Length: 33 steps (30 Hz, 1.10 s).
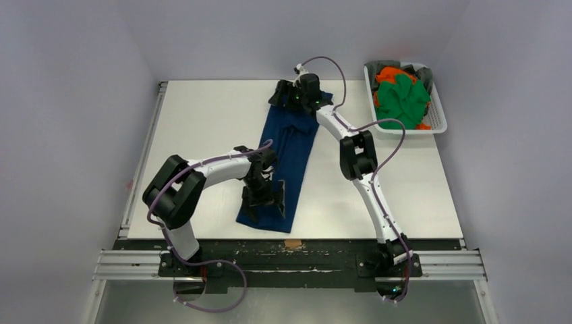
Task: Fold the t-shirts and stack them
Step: Rotate the tshirt 90 degrees, then grab the bottom of the folded rectangular tshirt with both arms
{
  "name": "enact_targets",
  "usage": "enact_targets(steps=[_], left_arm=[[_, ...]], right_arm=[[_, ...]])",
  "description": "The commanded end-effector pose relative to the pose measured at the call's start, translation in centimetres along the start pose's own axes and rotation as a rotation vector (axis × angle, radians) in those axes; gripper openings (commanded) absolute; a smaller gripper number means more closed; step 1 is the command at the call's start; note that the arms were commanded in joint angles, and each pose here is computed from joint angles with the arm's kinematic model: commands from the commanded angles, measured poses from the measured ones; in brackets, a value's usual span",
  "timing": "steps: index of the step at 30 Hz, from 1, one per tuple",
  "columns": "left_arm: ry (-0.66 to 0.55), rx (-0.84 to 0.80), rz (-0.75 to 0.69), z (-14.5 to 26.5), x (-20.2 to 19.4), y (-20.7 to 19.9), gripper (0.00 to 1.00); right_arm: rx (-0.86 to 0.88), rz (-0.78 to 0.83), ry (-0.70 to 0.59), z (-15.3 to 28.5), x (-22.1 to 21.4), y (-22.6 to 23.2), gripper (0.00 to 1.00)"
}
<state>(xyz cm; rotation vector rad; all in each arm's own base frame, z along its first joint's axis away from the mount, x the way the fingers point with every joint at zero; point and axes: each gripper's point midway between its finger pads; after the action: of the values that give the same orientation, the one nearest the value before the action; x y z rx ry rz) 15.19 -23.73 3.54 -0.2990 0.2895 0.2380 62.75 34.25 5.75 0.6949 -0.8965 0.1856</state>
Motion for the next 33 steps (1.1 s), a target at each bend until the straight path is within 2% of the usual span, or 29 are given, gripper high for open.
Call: enact_targets(steps=[1, 5, 10, 14, 17, 20, 22, 24, 28, 33], left_arm=[[-0.013, -0.017, -0.087, -0.1, -0.1, -1.2, 1.00], [-0.143, 0.008, -0.132, 2.6, 0.6, -0.8, 1.00], [-0.278, -0.012, -0.129, 5.8, 0.3, 0.1, 1.00], [-0.353, 0.010, -0.048, 6.7, 0.3, 3.4, 1.00], [-0.362, 0.036, 0.038, 6.1, 0.5, 6.9, 1.00], [-0.388, 0.006, 0.084, 5.8, 1.3, 8.4, 0.92], [-0.393, 0.009, 0.078, 5.4, 1.6, 8.7, 0.90], [-0.389, -0.007, 0.063, 4.8, 2.0, 8.4, 0.87], [-0.363, 0.013, 0.086, 3.5, 2.6, 8.5, 0.82], [-0.360, 0.029, 0.116, 2.5, 3.7, 8.3, 0.69]], right_arm=[[0.098, 0.085, -0.119, -1.5, 2.1, 4.2, 0.83], [0.081, 0.184, -0.171, 1.5, 6.1, 7.0, 0.86], [0.029, 0.266, -0.197, 7.6, 11.4, 10.0, 0.89], [-0.034, 0.295, -0.139, 13.3, 11.0, 11.0, 0.90], [-0.048, 0.308, -0.026, 17.1, 6.2, 11.7, 0.85], [-0.058, 0.335, 0.075, 20.7, -0.7, 12.5, 0.82], [-0.077, 0.320, 0.117, 23.3, -4.8, 13.1, 0.82], [-0.063, 0.297, 0.231, 25.1, -11.1, 13.4, 0.79], [-0.071, 0.274, 0.381, 28.1, -18.8, 14.2, 0.72], [-0.056, 0.322, 0.475, 30.7, -24.3, 16.2, 0.68]])
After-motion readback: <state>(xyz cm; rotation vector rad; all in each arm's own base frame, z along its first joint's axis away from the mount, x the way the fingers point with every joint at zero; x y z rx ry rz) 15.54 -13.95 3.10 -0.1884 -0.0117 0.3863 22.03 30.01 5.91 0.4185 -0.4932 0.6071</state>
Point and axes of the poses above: each gripper's point midway between its finger pads, its own z axis back along the fingers, its own y axis along the line the jaws close on, x = y × z, and after that the axes turned 9 degrees about z, right-handed
